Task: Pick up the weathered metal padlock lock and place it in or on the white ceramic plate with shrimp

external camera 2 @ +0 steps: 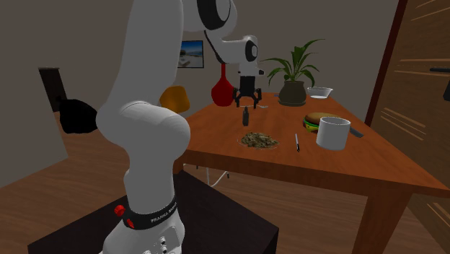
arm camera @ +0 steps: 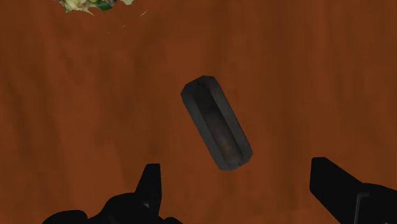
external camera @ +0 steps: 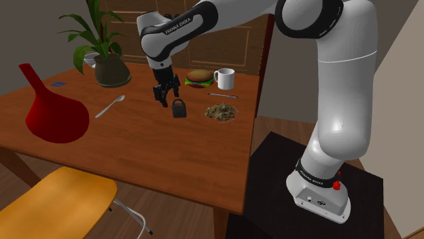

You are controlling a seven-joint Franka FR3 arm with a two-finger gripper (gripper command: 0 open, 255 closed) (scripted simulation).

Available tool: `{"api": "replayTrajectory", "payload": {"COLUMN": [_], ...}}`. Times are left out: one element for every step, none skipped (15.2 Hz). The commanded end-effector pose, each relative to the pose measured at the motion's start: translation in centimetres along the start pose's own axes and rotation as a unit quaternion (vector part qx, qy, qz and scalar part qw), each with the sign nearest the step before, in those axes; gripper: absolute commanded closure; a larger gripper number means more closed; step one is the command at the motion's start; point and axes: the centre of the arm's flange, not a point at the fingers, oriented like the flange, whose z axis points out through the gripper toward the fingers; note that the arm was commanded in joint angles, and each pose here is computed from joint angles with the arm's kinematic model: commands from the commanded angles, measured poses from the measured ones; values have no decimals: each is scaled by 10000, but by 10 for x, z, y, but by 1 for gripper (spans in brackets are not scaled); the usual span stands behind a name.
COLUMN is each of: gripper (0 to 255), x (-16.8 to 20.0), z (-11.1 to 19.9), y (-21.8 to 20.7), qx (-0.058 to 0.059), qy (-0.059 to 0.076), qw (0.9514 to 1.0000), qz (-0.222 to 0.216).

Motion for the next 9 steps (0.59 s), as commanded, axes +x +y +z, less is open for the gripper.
{"api": "replayTrajectory", "payload": {"gripper": [0,0,0,0,0,0,0,0,255], "x": [0,0,0,0,0,0,0,0,0], "z": [8,8,8,8,8,8,8,8,8], "y": [-1,-1,-1,-1,-1,-1,-1,-1,-1], "qx": [-1,-1,-1,-1,-1,-1,-1,-1,-1], "qy": [3,3,3,3,3,3,3,3,3], "qw": [10000,10000,10000,10000,10000,10000,10000,10000,10000], "qz": [0,0,0,0,0,0,0,0,0]}}
